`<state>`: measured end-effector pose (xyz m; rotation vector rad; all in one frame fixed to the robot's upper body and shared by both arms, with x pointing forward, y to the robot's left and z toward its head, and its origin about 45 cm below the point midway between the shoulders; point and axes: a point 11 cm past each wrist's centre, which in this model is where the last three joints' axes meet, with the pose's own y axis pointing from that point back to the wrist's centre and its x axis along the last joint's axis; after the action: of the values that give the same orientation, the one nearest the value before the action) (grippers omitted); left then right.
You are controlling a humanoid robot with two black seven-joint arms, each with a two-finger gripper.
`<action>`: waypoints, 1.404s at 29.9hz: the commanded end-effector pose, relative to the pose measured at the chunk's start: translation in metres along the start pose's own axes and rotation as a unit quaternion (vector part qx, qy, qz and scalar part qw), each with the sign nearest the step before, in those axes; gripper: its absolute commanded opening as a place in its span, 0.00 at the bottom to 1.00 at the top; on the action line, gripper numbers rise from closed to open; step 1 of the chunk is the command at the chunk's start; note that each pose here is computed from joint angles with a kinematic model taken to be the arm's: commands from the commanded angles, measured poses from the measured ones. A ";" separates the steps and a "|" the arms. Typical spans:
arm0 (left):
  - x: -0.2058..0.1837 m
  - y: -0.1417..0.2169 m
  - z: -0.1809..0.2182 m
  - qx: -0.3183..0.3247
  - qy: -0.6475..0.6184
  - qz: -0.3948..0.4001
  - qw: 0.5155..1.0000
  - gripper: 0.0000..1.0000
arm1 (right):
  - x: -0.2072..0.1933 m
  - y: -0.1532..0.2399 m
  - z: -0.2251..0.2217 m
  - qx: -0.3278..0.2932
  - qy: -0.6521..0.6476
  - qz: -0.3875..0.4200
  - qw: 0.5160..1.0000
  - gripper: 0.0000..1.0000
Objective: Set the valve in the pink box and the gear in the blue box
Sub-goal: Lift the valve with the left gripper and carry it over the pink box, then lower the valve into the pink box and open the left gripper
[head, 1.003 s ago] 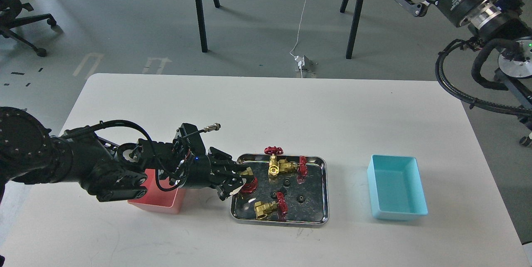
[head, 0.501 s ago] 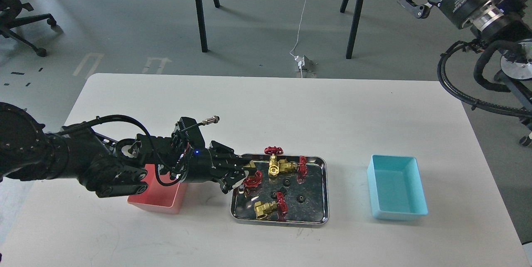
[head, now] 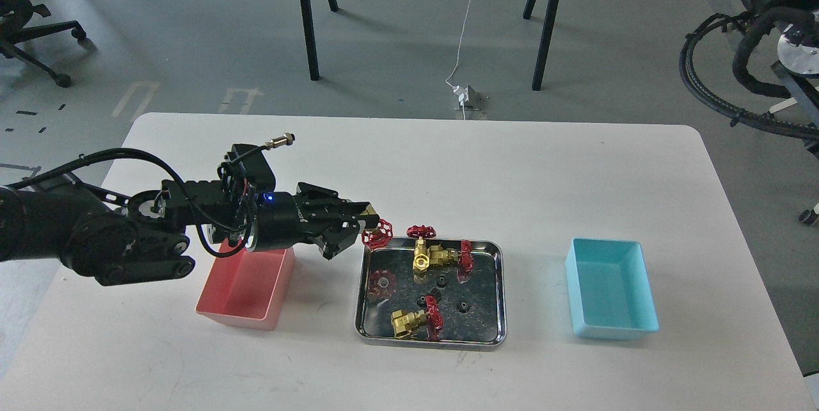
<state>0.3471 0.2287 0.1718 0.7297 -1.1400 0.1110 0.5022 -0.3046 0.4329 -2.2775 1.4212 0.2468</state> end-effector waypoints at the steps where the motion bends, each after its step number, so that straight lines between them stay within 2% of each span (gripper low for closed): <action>1: 0.009 0.039 -0.011 0.031 0.021 0.026 0.999 0.24 | -0.006 -0.011 -0.010 0.008 0.009 0.021 1.000 1.00; 5: -0.005 0.084 -0.023 0.057 0.003 0.008 0.998 0.24 | 0.000 -0.020 -0.020 0.005 0.022 0.091 0.996 1.00; 10: -0.049 0.118 -0.029 0.086 0.023 -0.027 0.996 0.24 | -0.007 -0.035 0.002 -0.034 0.003 0.120 0.992 1.00; 23: -0.088 0.138 -0.052 0.134 0.028 -0.061 0.989 0.24 | -0.001 -0.029 0.013 -0.044 -0.002 0.124 0.991 1.00; 29: -0.103 0.125 -0.043 0.116 0.038 -0.073 0.990 0.24 | 0.008 -0.023 0.023 -0.054 -0.006 0.133 0.990 1.00; 36: -0.127 0.115 -0.051 0.123 0.030 -0.097 0.987 0.25 | 0.012 -0.019 0.023 -0.053 -0.008 0.137 0.989 1.00; 39: -0.129 0.113 -0.051 0.122 0.029 -0.097 0.987 0.27 | 0.015 -0.017 0.025 -0.055 -0.008 0.140 0.989 1.00; 42: -0.128 0.113 -0.051 0.121 0.029 -0.097 0.987 0.35 | 0.019 -0.014 0.024 -0.055 -0.007 0.144 0.988 1.00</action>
<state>0.2813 0.3806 0.1046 1.0452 -1.0041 0.1083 0.5259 -0.3001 0.4094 -2.1460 1.7612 0.4397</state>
